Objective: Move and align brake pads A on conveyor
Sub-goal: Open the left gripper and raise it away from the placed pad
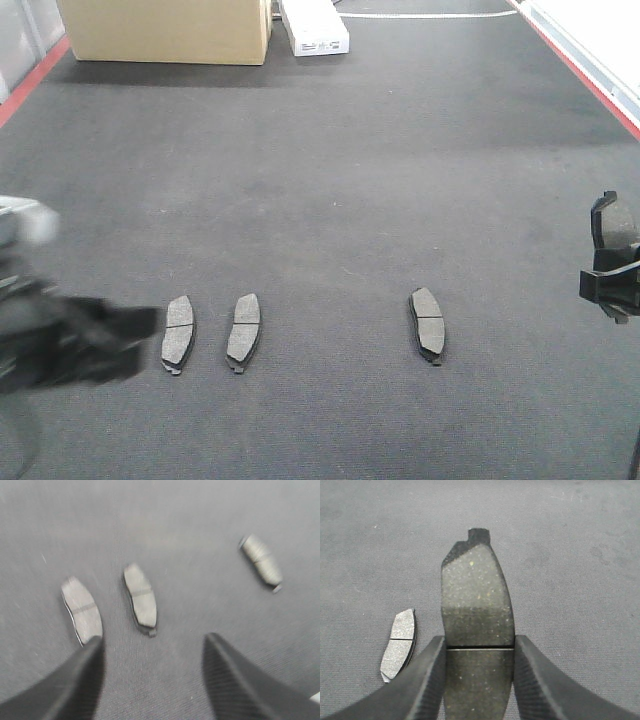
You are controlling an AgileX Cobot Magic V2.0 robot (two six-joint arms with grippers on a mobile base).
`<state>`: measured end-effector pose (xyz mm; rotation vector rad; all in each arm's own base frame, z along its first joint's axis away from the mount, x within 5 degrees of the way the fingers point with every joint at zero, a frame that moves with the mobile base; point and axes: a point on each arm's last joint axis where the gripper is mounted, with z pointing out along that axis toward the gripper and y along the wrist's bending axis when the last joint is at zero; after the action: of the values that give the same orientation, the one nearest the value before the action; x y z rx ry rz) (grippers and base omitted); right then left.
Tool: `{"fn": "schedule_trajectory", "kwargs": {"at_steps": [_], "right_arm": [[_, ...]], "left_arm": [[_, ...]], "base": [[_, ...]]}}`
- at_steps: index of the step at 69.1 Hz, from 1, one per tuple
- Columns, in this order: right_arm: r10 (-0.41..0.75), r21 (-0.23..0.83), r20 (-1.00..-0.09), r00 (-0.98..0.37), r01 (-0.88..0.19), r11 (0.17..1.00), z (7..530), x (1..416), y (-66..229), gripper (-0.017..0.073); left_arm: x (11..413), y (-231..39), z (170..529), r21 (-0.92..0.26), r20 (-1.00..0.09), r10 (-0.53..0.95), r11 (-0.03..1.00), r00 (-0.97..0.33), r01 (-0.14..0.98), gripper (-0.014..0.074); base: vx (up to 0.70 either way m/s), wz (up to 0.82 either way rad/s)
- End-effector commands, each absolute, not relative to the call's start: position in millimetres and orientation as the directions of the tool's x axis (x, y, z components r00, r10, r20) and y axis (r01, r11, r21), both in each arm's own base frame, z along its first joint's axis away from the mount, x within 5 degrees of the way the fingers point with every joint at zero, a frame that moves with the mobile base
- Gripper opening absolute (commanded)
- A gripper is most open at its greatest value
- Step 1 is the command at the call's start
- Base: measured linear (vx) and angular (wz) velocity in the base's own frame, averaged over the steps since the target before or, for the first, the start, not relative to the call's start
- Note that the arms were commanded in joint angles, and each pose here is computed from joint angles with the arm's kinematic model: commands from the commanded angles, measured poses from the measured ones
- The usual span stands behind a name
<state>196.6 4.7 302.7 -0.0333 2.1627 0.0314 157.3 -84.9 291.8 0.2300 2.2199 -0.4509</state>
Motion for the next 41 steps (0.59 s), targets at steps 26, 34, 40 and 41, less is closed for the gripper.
{"fn": "schedule_trajectory", "kwargs": {"at_steps": [26,34,40,41], "right_arm": [[-0.015,0.0,-0.897,-0.442,-0.033,0.999,322.9,199.2,3.9,0.0087],[-0.015,0.0,-0.897,-0.442,-0.033,0.999,322.9,199.2,3.9,0.0087],[-0.015,0.0,-0.897,-0.442,-0.033,0.999,322.9,199.2,3.9,0.0087],[-0.015,0.0,-0.897,-0.442,-0.033,0.999,322.9,199.2,3.9,0.0087]], "left_arm": [[102.4,-55.8,291.2,-0.268,-0.902,-0.093,0.886,-0.422,0.377,-0.0009],[102.5,-56.0,291.3,-0.271,-0.901,-0.096,0.886,-0.423,0.377,-0.0008],[102.4,-55.9,291.1,-0.271,-0.9,-0.095,0.886,-0.425,0.376,-0.0008],[102.4,-55.9,291.1,-0.271,-0.9,-0.095,0.886,-0.425,0.376,-0.0008]], "base": [[0.0,0.0],[0.0,0.0],[0.0,0.0],[0.0,0.0]]}}
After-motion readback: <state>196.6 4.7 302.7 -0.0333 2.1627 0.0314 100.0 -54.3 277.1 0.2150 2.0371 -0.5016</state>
